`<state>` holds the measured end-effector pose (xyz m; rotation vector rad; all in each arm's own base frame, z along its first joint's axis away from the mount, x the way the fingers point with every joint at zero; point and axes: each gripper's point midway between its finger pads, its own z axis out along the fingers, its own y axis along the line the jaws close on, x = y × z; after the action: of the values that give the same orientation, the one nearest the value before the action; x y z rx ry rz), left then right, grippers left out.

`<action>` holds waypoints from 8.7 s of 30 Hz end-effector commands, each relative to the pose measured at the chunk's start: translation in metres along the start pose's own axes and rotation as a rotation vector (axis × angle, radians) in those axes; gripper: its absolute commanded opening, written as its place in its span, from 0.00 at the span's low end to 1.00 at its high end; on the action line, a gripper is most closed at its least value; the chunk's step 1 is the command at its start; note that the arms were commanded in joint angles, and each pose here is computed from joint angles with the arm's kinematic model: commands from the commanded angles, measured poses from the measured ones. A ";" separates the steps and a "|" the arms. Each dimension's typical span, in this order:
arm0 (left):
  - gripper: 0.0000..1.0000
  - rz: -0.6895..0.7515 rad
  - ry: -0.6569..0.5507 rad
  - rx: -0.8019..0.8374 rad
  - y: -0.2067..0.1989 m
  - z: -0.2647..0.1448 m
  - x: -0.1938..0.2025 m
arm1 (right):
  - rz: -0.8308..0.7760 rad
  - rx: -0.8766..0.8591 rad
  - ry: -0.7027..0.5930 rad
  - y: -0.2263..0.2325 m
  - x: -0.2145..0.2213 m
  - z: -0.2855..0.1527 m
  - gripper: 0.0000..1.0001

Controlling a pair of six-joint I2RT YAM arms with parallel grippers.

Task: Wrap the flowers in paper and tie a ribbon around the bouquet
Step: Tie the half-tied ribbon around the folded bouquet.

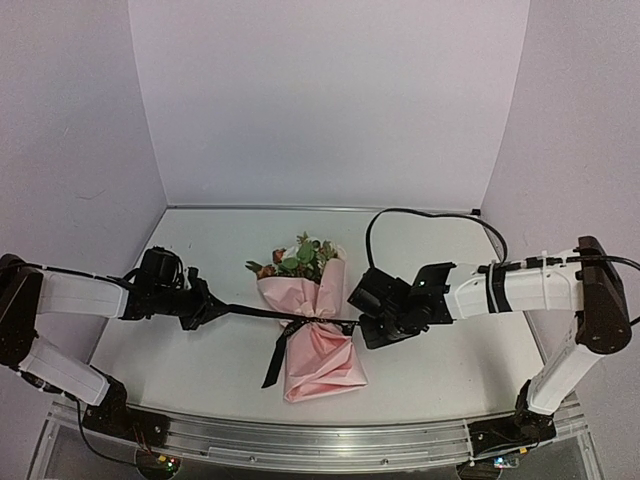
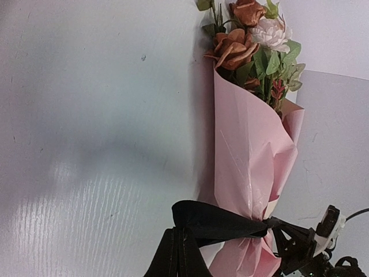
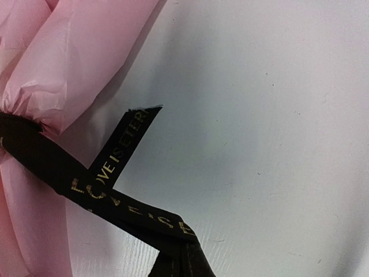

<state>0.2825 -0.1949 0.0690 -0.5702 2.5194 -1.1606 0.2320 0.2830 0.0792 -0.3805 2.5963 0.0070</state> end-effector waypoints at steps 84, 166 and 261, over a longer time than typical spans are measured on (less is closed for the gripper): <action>0.55 0.545 0.111 -0.071 -0.049 0.019 0.045 | -0.050 -0.285 0.166 0.040 -0.130 0.037 0.05; 0.00 0.866 0.223 -0.168 -0.070 0.033 0.064 | -0.207 -0.478 -0.201 0.023 -0.044 0.007 0.67; 0.00 0.834 0.294 -0.189 -0.059 0.011 0.062 | -0.604 -0.247 -0.456 0.114 -0.036 0.033 0.03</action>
<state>0.2435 -0.2754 0.0964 0.6405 2.6695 -0.7645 0.2284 0.4100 0.0331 -1.1480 2.0145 0.3233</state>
